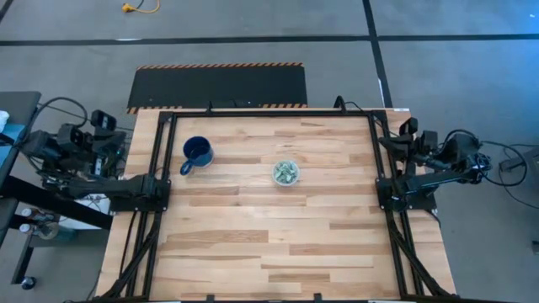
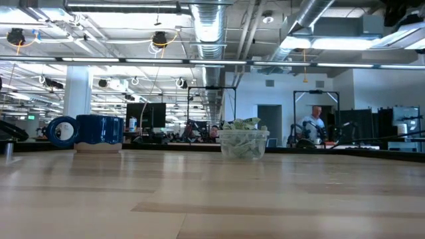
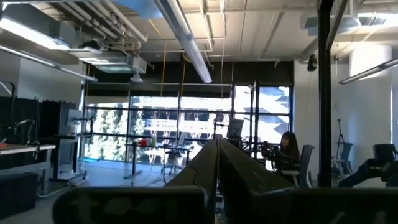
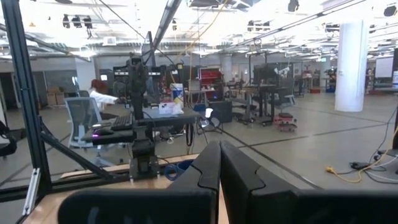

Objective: Pick and place items into bin
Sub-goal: Return to Home Position

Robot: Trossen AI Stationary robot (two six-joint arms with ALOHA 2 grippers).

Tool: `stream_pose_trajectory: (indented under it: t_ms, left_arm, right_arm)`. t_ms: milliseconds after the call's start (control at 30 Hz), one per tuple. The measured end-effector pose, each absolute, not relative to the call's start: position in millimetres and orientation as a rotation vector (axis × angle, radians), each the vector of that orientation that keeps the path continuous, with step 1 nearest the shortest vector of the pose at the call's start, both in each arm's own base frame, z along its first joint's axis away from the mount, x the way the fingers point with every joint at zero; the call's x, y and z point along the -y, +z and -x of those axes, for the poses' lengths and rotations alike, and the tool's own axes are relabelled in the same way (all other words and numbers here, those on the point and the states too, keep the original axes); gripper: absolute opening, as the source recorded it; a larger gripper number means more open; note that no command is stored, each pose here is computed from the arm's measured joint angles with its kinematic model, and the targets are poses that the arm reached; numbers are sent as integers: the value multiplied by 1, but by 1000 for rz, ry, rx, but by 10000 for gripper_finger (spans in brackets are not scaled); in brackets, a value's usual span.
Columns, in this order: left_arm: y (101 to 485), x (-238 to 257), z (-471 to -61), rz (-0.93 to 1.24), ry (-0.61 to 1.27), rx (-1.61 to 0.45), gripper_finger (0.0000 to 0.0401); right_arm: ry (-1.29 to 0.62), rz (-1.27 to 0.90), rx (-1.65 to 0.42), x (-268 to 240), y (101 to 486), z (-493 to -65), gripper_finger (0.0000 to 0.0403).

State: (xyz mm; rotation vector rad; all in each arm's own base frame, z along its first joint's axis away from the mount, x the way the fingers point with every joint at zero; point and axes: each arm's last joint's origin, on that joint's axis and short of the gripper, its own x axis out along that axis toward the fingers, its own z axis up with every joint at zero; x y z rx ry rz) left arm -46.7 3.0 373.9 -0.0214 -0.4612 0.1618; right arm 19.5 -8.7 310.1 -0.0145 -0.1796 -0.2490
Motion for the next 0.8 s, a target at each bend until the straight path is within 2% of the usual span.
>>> stream_pose_trajectory:
  t_ms: [133,267,400,500,633,800]
  left_arm:
    - [372,-1,39,12,138,493,2]
    - [358,-1,13,-16,108,527,2]
    - [337,-2,-15,-41,98,588,2]
    - [318,-1,-32,-56,57,635,2]
    - [295,-1,-47,-69,24,680,2]
    - [271,-2,-60,-65,25,679,2]
  right_arm:
    - [-248,5,180,9,310,-20,0]
    - [-239,-14,241,7,310,-24,0]
    - [-81,-1,359,0,303,-38,0]
    - [10,25,442,-5,290,-50,0]
    - [14,10,558,-8,274,-60,0]
    - [14,-6,600,-10,250,-70,0]
